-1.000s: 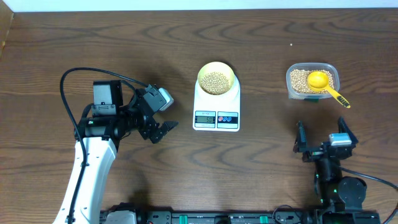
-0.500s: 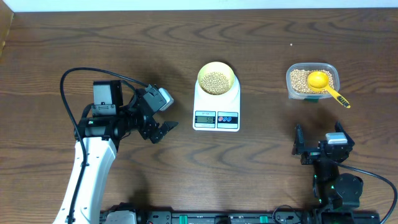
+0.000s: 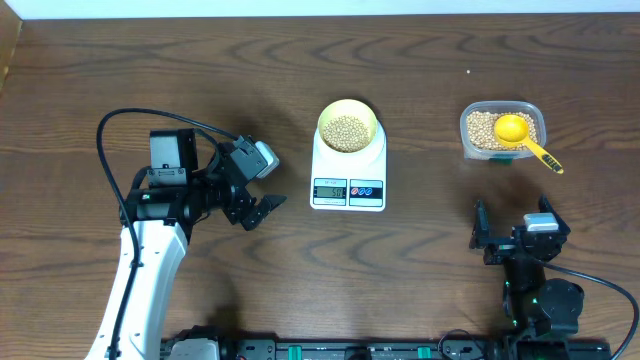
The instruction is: Scoop item into bowl and weigh 50g on scale
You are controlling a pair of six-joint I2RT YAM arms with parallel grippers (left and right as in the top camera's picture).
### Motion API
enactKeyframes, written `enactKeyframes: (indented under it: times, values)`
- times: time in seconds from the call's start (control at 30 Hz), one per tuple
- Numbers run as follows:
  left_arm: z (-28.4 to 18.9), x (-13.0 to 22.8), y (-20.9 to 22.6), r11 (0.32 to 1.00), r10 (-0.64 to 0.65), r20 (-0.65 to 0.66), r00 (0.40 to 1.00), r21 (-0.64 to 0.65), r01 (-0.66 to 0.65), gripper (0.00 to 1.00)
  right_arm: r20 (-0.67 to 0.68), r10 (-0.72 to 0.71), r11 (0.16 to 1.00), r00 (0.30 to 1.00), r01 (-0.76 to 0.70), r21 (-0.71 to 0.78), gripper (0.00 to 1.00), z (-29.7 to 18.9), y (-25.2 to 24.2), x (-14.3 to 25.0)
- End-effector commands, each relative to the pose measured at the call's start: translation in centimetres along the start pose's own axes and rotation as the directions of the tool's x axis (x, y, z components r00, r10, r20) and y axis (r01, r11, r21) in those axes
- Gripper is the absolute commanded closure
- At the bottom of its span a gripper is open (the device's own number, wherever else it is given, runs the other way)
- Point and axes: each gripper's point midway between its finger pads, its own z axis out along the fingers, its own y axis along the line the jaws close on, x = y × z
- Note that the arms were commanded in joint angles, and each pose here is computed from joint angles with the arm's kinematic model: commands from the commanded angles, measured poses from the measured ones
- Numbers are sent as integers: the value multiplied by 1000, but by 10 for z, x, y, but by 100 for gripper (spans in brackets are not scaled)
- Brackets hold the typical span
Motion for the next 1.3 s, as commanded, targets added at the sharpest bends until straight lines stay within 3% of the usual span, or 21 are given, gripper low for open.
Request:
enactKeyframes:
  times: [0.0, 0.93, 1.0, 1.17, 1.27]
  values:
    - [-2, -1, -2, 1000, -1, 14, 1000, 6, 1, 5, 1, -9, 1000, 1000, 9, 5, 1, 0, 0, 1]
    - [-2, -1, -2, 1000, -1, 14, 1000, 6, 1, 5, 1, -9, 1000, 1000, 9, 5, 1, 0, 0, 1]
    - [-2, 4, 1, 1000, -6, -17, 1000, -16, 6, 5, 1, -9, 1000, 1000, 9, 5, 1, 0, 0, 1]
    - [-10, -14, 10, 996, 49, 47, 998, -76, -46, 5, 1, -9, 1000, 1000, 9, 5, 1, 0, 0, 1]
    - [-28, -29, 23, 981, -12, 94, 996, -190, 30, 5, 1, -9, 1000, 1000, 9, 5, 1, 0, 0, 1]
